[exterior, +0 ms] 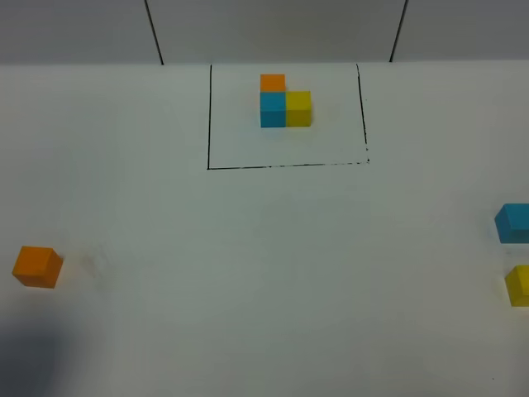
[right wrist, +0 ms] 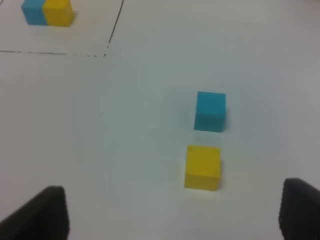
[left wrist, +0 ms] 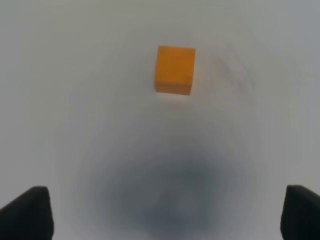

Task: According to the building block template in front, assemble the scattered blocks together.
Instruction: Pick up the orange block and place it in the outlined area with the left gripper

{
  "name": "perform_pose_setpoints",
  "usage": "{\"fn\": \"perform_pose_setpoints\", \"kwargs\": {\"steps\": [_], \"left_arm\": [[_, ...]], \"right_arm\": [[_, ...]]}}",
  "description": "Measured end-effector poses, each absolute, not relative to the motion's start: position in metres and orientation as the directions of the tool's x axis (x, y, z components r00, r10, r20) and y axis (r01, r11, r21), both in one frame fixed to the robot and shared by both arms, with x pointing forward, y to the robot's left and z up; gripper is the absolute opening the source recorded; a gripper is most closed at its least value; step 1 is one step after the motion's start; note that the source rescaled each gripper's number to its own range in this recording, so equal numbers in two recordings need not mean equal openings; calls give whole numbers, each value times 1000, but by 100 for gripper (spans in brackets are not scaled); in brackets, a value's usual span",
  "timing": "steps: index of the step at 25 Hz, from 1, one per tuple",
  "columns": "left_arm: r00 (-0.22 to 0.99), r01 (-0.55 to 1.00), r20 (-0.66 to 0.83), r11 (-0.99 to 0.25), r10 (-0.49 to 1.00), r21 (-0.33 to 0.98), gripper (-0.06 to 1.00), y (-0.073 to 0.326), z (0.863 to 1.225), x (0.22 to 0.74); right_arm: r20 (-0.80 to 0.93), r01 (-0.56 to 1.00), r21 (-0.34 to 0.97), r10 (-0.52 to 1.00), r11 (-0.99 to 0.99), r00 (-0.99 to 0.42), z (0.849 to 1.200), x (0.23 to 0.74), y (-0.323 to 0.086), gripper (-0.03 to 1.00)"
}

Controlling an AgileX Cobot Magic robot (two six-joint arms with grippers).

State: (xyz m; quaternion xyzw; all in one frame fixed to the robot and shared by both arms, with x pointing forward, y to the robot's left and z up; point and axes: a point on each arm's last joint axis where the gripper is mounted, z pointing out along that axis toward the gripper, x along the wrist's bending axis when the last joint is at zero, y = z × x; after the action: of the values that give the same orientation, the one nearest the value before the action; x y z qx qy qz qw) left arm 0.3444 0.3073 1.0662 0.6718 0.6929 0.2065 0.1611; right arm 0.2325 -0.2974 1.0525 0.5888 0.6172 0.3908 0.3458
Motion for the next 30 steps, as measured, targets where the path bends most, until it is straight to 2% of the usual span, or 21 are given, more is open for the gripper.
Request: {"fn": "perform_pose_setpoints", "kwargs": {"steps": [3, 9, 16, 27, 30], "left_arm": [[-40, 927, 59, 15, 997, 376, 100, 307, 1056, 384], [-21, 988, 66, 10, 998, 154, 100, 306, 1006, 450], [-4, 997, 63, -1, 998, 80, 100, 306, 958, 484], [51, 995, 74, -57, 996, 79, 99, 306, 923, 504], [54, 996, 72, -59, 996, 68, 94, 306, 916, 506]], "right_arm": [[34, 457, 890, 997, 0, -67, 1052, 233, -297, 78], [34, 457, 890, 997, 0, -67, 1052, 233, -297, 78], [34, 457, 890, 997, 0, -67, 1052, 233, -297, 78], [34, 457, 890, 997, 0, -67, 1052, 233, -297, 78], [35, 457, 890, 997, -1, -67, 1052, 233, -297, 78]]}}
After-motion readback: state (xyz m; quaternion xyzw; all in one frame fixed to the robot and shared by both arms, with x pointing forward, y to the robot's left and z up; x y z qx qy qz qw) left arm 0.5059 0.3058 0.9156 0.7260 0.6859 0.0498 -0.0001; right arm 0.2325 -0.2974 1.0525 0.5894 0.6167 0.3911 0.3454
